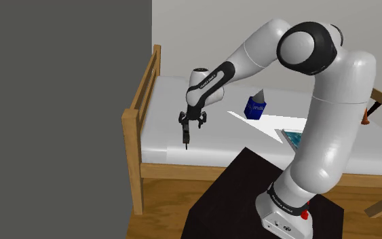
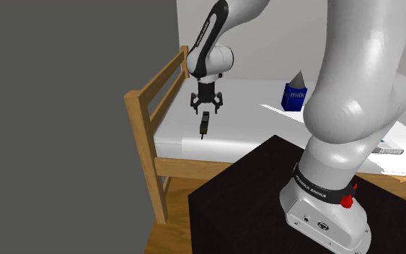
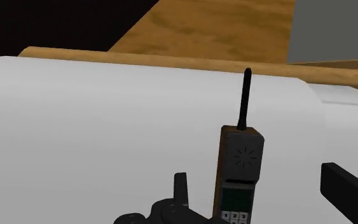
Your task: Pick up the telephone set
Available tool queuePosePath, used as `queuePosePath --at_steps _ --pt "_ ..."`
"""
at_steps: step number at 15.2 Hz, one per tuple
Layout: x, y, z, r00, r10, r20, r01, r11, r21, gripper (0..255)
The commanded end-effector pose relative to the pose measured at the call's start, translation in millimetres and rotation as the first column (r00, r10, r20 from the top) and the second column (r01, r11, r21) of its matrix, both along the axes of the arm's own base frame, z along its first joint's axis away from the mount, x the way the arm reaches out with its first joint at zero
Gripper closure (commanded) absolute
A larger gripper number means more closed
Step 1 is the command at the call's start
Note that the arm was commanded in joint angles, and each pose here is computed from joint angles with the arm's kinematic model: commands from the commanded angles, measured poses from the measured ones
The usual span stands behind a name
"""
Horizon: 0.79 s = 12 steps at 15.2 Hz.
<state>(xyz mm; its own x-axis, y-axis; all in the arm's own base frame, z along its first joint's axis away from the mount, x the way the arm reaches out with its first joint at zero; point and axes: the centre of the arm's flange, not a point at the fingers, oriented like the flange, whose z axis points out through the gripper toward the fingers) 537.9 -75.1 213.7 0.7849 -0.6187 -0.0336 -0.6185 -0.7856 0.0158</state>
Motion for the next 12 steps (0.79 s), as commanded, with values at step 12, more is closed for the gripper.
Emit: queuePosePath --at_steps 12 --pt "47.2 -32.0 -101.0 0.993 -0.112 0.023 0.112 0.994 0.009 0"
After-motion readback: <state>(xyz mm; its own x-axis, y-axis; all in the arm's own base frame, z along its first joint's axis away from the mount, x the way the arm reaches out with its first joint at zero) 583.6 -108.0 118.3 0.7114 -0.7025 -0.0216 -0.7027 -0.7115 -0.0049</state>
